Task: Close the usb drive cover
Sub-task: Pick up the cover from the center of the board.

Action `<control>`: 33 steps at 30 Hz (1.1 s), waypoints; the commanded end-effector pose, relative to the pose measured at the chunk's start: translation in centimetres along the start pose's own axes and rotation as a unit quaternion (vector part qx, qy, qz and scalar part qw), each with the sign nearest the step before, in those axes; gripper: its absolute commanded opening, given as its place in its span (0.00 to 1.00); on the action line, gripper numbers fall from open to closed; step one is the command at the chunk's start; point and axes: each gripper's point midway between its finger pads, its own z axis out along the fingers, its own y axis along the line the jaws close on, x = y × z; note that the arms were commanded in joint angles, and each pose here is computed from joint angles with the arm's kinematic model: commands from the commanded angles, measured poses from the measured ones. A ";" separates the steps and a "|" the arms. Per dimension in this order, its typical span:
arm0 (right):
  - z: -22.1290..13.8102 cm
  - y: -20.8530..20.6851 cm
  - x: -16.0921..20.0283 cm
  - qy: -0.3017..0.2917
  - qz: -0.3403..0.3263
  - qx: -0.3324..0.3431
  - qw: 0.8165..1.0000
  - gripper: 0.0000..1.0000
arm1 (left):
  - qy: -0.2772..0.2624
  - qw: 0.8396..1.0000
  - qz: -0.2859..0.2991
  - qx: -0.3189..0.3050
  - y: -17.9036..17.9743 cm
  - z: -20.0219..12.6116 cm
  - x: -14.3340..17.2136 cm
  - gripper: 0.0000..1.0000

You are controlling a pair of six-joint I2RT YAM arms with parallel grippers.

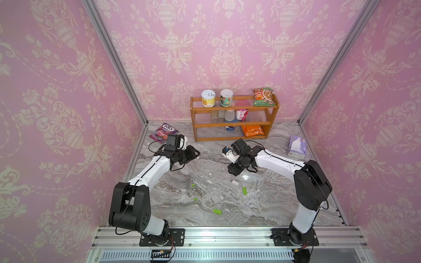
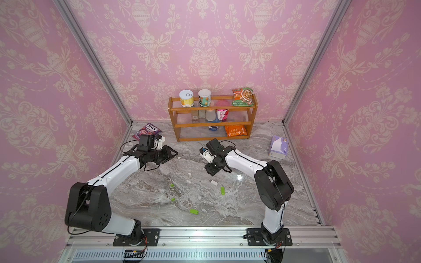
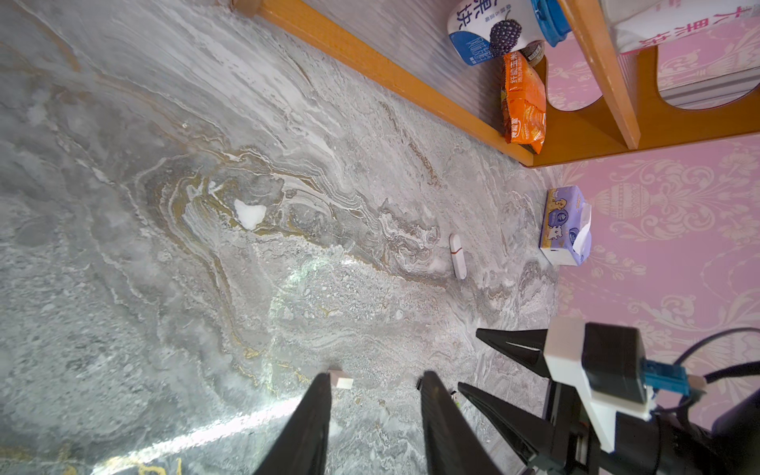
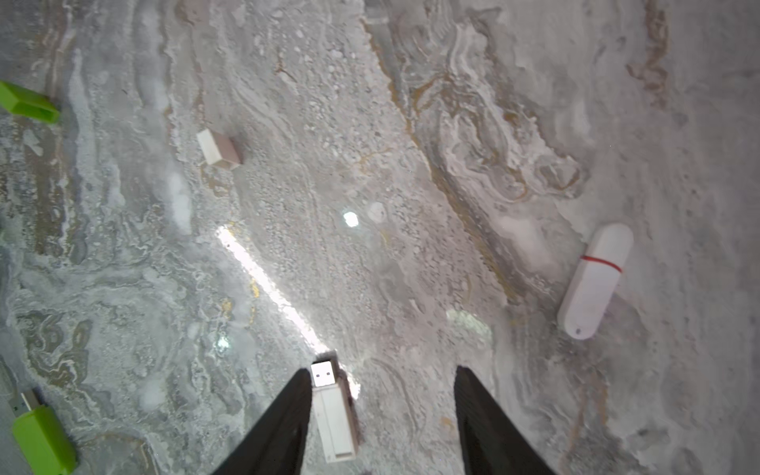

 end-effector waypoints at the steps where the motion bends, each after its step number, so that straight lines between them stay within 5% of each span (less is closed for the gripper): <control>1: 0.7 1.9 -3.2 -0.069 -0.029 -0.025 0.997 0.57 | -0.030 0.999 -0.019 -0.018 1.4 -1.6 -0.7 0.38; 17: 5.4 7.2 -5.0 -0.094 -0.089 -0.090 0.987 0.52 | -0.009 0.999 -0.047 -0.005 3.1 -1.8 0.3 0.37; 33: 7.6 8.0 -5.2 -0.070 -0.099 -0.087 0.989 0.44 | -0.007 0.999 -0.052 -0.006 3.7 -1.4 0.4 0.36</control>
